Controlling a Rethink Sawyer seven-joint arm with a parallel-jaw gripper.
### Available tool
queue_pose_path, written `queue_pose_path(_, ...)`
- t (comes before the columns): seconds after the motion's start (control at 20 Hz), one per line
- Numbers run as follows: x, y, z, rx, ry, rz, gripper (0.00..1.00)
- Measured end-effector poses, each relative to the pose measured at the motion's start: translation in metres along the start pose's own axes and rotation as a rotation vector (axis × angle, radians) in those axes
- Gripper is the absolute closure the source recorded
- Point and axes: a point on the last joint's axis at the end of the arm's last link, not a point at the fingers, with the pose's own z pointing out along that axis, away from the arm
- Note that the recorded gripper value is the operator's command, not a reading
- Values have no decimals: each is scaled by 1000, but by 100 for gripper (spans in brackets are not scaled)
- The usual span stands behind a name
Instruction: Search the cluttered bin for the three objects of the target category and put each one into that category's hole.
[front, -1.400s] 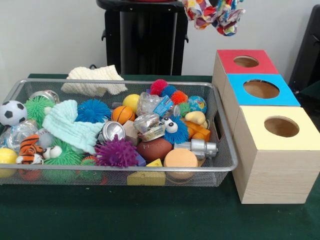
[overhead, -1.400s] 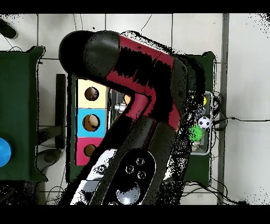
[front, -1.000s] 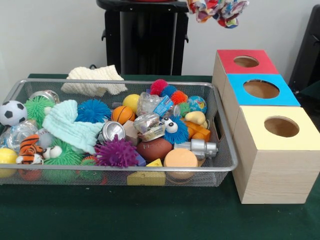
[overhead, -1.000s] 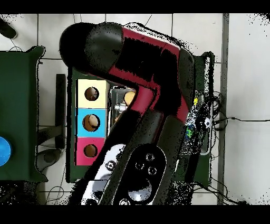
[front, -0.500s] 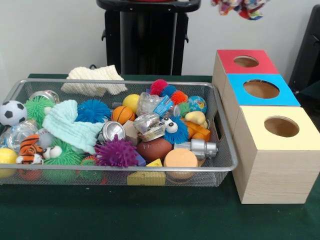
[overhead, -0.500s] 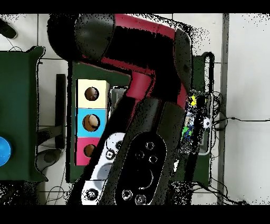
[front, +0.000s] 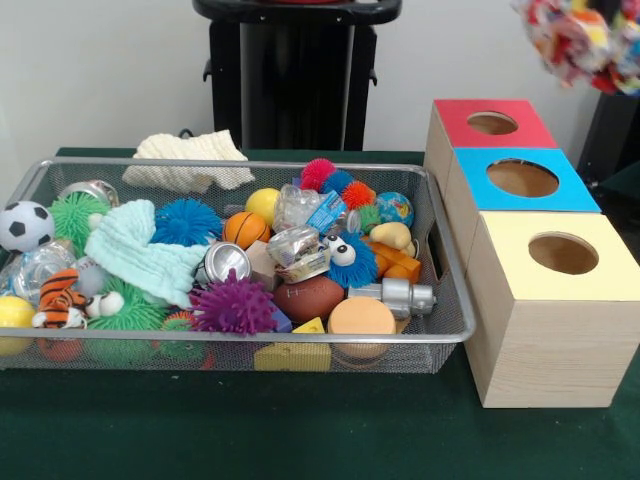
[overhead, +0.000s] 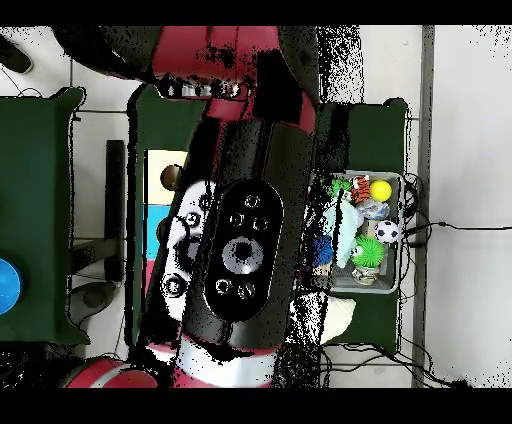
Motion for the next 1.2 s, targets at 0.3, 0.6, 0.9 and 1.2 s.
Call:
queue_pose_path(0.3,24,24,33,-14,33,-46,100)
queue_pose_path(0.6,21,43,68,-14,83,-42,100)
queue_pose_path(0.9,3,55,78,-4,122,-2,100)
queue_pose_path(1.2,-3,60,61,32,163,34,100)
